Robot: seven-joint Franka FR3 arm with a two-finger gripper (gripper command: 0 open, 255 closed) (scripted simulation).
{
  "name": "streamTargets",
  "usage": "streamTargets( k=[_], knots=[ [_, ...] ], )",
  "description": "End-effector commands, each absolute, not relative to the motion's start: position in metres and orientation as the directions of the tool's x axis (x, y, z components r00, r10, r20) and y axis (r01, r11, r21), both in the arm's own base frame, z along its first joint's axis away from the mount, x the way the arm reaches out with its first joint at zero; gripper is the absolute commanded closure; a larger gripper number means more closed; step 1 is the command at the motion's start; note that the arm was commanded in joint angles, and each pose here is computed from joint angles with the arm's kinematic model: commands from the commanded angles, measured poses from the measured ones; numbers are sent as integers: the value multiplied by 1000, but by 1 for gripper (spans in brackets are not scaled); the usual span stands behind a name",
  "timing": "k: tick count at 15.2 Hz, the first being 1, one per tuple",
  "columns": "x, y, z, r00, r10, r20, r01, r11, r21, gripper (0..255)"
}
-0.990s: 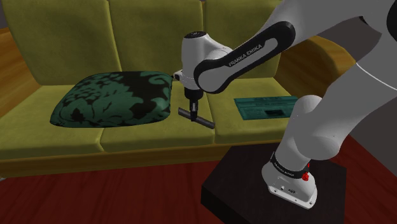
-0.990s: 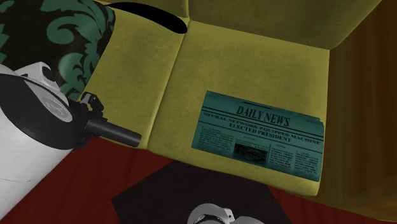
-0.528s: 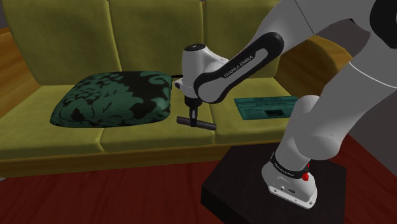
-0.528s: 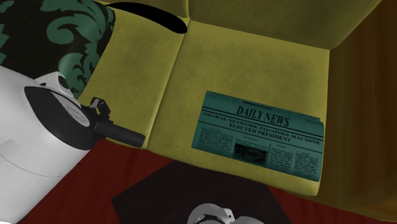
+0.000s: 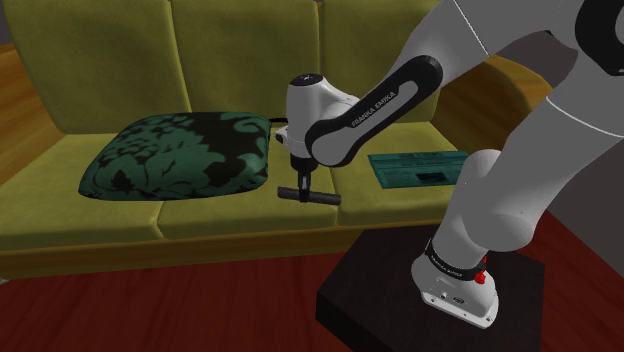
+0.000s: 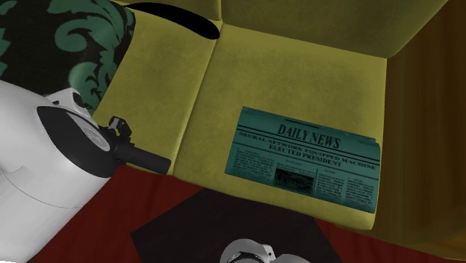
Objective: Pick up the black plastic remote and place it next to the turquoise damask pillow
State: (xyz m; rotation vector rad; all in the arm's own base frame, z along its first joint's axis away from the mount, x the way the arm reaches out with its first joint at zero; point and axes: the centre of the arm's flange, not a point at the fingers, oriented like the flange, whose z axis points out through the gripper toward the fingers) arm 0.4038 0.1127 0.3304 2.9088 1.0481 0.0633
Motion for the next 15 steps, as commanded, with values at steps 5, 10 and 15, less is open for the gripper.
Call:
streamTargets(
  k=[5,10,15],
  knots=[
    [404,112,330,770,638,20,636,-769,59,0],
    [401,114,380,770,638,20,636,-769,59,0],
    [401,114,380,770,638,20,636,-769,59,0]
  ],
)
